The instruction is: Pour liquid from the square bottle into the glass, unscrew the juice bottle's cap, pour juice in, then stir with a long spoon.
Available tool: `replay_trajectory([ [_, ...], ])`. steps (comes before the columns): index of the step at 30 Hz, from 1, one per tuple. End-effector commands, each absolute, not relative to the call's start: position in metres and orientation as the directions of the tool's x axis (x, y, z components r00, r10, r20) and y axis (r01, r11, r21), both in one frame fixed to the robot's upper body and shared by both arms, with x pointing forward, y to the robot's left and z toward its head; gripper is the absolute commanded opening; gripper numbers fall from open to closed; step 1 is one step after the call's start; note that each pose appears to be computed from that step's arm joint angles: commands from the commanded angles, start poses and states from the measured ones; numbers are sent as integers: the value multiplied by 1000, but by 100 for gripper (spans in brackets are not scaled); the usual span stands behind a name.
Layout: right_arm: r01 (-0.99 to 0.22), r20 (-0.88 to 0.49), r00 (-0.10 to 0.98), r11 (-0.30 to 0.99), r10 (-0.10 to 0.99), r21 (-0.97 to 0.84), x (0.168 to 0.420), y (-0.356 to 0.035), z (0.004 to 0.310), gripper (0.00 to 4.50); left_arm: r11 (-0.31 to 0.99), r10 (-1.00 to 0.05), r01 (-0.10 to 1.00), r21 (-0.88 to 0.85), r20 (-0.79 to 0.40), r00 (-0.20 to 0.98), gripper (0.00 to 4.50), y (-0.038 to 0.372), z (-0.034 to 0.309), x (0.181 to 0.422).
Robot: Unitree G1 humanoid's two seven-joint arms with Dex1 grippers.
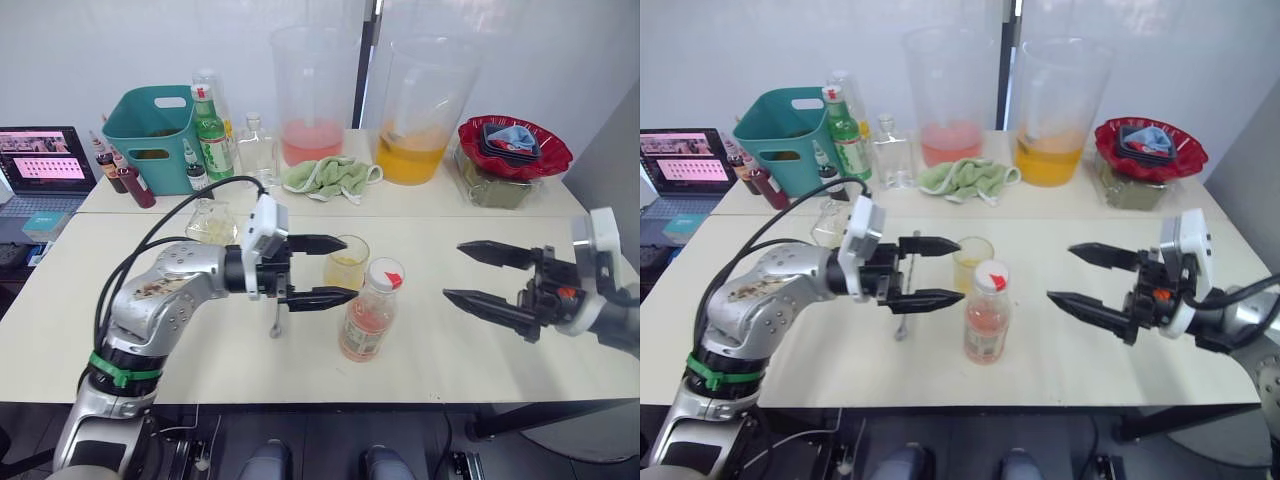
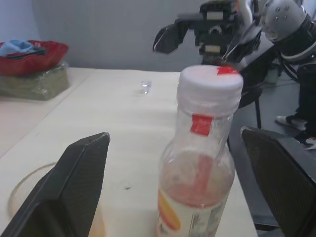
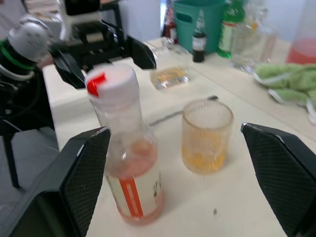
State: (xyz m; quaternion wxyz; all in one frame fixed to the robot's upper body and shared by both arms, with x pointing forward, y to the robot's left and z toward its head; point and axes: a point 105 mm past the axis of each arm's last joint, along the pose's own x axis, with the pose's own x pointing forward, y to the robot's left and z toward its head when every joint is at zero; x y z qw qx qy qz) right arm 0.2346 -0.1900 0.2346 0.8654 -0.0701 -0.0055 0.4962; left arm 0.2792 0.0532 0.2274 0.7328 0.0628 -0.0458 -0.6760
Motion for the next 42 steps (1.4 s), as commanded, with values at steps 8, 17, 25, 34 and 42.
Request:
replay_trajectory([
  [8, -797, -46, 588, 569, 808, -201, 211, -196, 239, 446, -26, -998, 986, 167, -59, -16, 450, 20, 222, 270],
  [17, -792, -54, 599, 581, 799, -187, 208, -193, 233, 446, -3, -998, 984, 176, -64, 9, 450, 6, 214, 272],
  [25, -808, -57, 576, 557, 815, -192, 214, -185, 230, 450, -9, -996, 981, 194, -93, 10, 337, 3, 207, 274],
  [34, -817, -47, 561, 544, 826, -190, 217, -180, 230, 450, 6, -996, 980, 198, -86, 24, 337, 6, 204, 275],
  [42, -821, -43, 555, 538, 831, -192, 219, -178, 230, 450, 13, -998, 977, 211, -58, 25, 337, 7, 208, 275],
])
